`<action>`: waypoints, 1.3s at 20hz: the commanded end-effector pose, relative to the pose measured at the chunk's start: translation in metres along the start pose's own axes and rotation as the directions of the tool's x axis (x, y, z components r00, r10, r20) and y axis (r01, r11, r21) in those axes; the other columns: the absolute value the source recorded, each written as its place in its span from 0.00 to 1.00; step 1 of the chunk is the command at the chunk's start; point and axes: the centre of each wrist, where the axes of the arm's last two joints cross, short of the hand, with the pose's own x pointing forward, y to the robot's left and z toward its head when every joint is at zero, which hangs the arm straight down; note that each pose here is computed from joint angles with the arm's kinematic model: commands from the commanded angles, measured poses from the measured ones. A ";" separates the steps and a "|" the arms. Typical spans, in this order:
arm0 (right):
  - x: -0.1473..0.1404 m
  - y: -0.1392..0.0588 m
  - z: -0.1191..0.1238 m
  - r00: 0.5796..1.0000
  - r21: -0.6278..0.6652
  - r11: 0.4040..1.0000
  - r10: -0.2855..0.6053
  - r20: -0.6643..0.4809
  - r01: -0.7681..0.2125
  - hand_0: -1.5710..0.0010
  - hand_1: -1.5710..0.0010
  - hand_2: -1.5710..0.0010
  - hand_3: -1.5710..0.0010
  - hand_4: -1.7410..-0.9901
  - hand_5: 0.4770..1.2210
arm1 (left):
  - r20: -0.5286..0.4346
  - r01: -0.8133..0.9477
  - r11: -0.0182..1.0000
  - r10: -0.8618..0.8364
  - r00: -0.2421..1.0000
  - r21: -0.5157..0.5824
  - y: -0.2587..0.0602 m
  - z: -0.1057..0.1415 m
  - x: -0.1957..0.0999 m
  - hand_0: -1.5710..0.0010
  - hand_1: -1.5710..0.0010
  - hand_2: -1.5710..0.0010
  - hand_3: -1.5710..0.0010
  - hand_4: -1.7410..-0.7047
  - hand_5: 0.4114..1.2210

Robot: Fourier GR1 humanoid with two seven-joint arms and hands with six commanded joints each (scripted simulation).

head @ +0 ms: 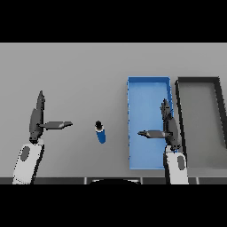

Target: Pick up the blue pipe and place it into the blue bin.

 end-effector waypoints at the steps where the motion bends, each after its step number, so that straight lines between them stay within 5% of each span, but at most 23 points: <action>1: 0.000 -0.001 0.000 1.000 -0.001 1.000 0.000 0.001 0.000 1.00 1.00 1.00 1.00 0.71 0.20 | 0.006 -0.001 1.000 0.001 1.000 0.000 0.000 0.000 0.000 1.00 1.00 1.00 1.00 0.75 0.22; 6: -0.003 -0.006 0.004 1.000 -0.003 1.000 0.005 0.001 -0.005 1.00 1.00 1.00 1.00 0.71 0.20 | 0.018 -0.002 1.000 0.002 1.000 0.003 -0.003 0.003 0.002 1.00 1.00 1.00 1.00 0.75 0.22; 8: 0.003 -0.022 0.024 0.967 0.048 0.973 0.215 0.137 -0.224 1.00 1.00 1.00 1.00 0.72 0.20 | 0.070 0.122 0.977 -0.112 0.991 -0.176 0.020 0.014 -0.010 1.00 1.00 1.00 1.00 0.75 0.22; 10: 0.010 -0.022 0.027 0.946 0.063 0.954 0.282 0.156 -0.295 1.00 1.00 1.00 1.00 0.72 0.20 | 0.097 0.163 0.955 -0.143 0.985 -0.248 0.031 0.017 -0.011 1.00 1.00 1.00 1.00 0.75 0.22; 19: 0.014 -0.027 0.029 0.943 0.091 0.945 0.300 0.148 -0.314 1.00 1.00 1.00 1.00 0.75 0.19 | 0.120 0.183 0.850 -0.142 0.983 -0.493 0.033 0.035 -0.001 1.00 1.00 1.00 1.00 0.69 0.17; 26: 0.015 -0.025 0.031 0.945 0.082 0.946 0.302 0.125 -0.313 1.00 1.00 1.00 1.00 0.74 0.19 | 0.093 0.183 0.718 -0.163 0.982 -0.672 -0.022 0.059 -0.003 1.00 1.00 1.00 1.00 0.58 0.06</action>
